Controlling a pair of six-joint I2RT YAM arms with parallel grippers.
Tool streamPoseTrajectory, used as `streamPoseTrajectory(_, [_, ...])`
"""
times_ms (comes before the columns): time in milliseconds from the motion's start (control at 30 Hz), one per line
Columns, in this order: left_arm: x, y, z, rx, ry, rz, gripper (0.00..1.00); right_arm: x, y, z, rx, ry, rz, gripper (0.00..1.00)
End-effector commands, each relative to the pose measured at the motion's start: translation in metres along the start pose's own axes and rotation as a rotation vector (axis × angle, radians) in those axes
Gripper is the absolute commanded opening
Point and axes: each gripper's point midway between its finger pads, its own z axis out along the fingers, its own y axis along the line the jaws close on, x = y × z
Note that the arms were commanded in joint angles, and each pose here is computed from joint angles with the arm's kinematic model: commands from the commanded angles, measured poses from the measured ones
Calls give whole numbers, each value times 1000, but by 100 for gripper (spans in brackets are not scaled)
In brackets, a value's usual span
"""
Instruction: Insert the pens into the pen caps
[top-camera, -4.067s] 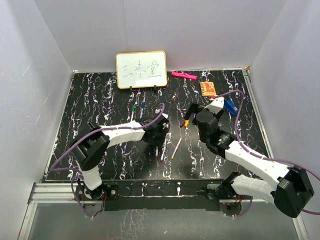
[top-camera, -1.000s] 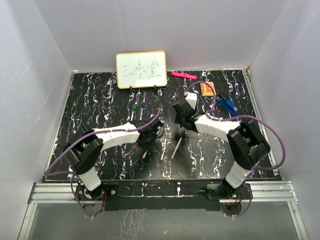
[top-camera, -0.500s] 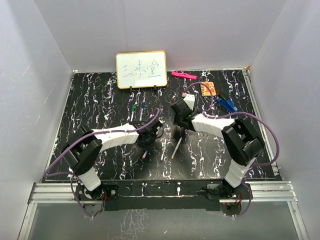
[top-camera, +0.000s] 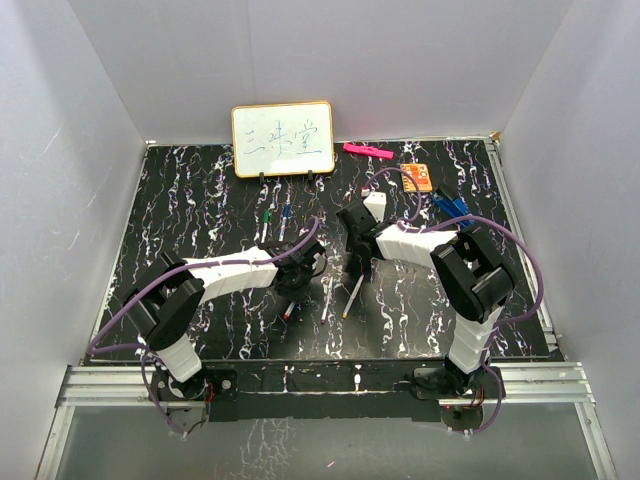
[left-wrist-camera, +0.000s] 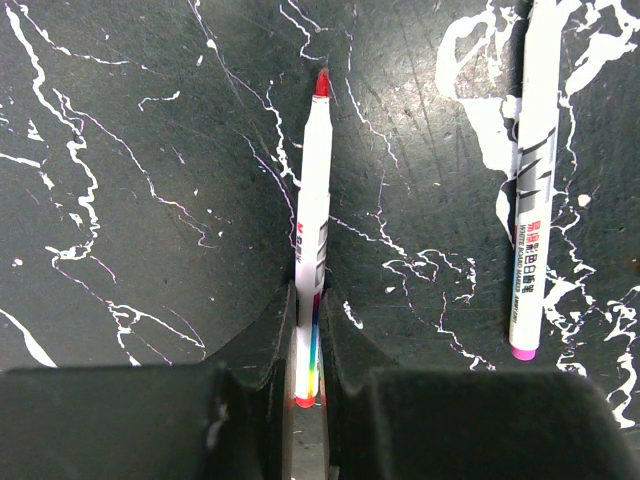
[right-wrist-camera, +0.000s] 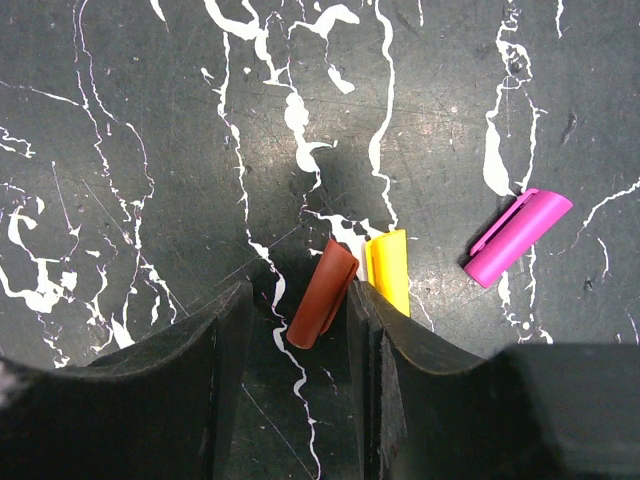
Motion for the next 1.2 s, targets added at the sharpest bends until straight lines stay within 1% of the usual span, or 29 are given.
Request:
streamPoseTrajectory(0, [36, 12, 18, -45, 124, 3, 0, -18, 3, 2, 17, -41, 40, 40])
streamPoseTrajectory(167, [34, 11, 19, -41, 117, 2, 0, -13, 3, 8, 27, -25, 33, 38])
streamPoseTrajectory(367, [29, 9, 18, -35, 104, 0, 0, 3, 1, 17, 43, 29, 7, 28])
streamPoseTrajectory(467, [27, 9, 16, -34, 98, -1, 0, 14, -4, 18, 56, 61, -8, 26])
streamPoseTrajectory(500, [26, 8, 16, -32, 96, 1, 0, 19, -7, 18, 62, 79, -16, 24])
streamPoseTrajectory(600, [26, 8, 15, -31, 94, 1, 0, 32, -11, 17, 70, 125, -45, 21])
streamPoseTrajectory(733, [26, 9, 14, -30, 97, 5, 0, 48, -20, 15, 83, 176, -83, 22])
streamPoseTrajectory(867, [27, 9, 14, -29, 100, 6, 0, 56, -28, 10, 94, 192, -100, 25])
streamPoseTrajectory(1167, [24, 7, 12, -23, 93, 7, 0, 66, -33, 8, 102, 224, -109, 22])
